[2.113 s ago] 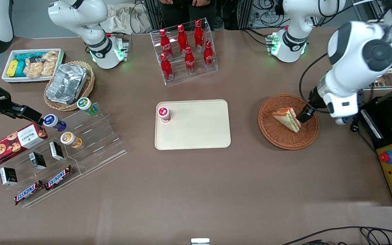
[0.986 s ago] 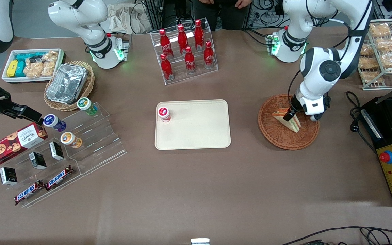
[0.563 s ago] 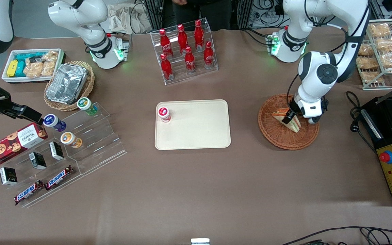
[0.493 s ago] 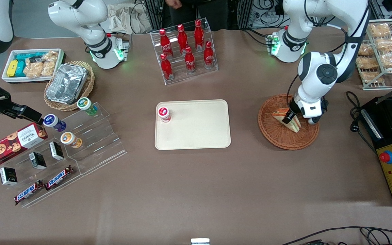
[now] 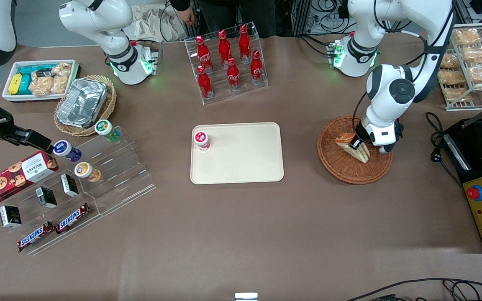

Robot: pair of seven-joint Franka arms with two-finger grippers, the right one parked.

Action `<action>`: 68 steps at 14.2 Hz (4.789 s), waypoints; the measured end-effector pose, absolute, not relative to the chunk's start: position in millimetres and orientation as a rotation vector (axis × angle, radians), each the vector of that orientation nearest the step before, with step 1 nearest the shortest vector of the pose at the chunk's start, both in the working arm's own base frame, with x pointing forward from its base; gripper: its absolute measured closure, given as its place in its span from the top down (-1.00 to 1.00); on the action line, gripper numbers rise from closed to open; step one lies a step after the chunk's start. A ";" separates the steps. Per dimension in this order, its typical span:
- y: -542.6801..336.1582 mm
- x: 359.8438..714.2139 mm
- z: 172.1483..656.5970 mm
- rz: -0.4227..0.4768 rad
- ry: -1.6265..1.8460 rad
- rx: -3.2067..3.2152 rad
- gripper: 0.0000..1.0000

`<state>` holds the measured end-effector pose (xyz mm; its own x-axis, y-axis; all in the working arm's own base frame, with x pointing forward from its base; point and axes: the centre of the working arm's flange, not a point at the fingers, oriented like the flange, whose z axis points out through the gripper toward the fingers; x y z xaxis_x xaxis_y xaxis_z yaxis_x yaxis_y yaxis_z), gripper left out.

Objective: Place sandwich from basket to tray
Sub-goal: 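Lower the open left gripper and close it on the sandwich, then lift the sandwich and carry it toward the cream tray, then lower the sandwich onto the tray and open the left gripper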

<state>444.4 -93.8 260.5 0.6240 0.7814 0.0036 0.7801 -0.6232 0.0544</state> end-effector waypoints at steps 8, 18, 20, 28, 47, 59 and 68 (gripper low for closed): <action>-117.4 503.3 445.1 -0.082 1.005 2.974 -0.60; -211.5 474.1 480.3 -0.054 0.258 3.136 -0.60; -242.1 460.9 475.8 -0.054 0.178 3.149 -0.60; -346.7 427.4 418.6 -0.031 0.057 3.114 -0.60; -414.9 428.0 230.1 0.031 -0.127 3.014 -0.60; -413.4 444.5 250.8 0.110 -0.095 3.011 0.99; -310.5 490.4 440.1 0.163 0.035 3.155 1.00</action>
<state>490.4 -310.5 440.1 0.9944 0.0210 0.1032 0.0229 -0.9996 -0.0167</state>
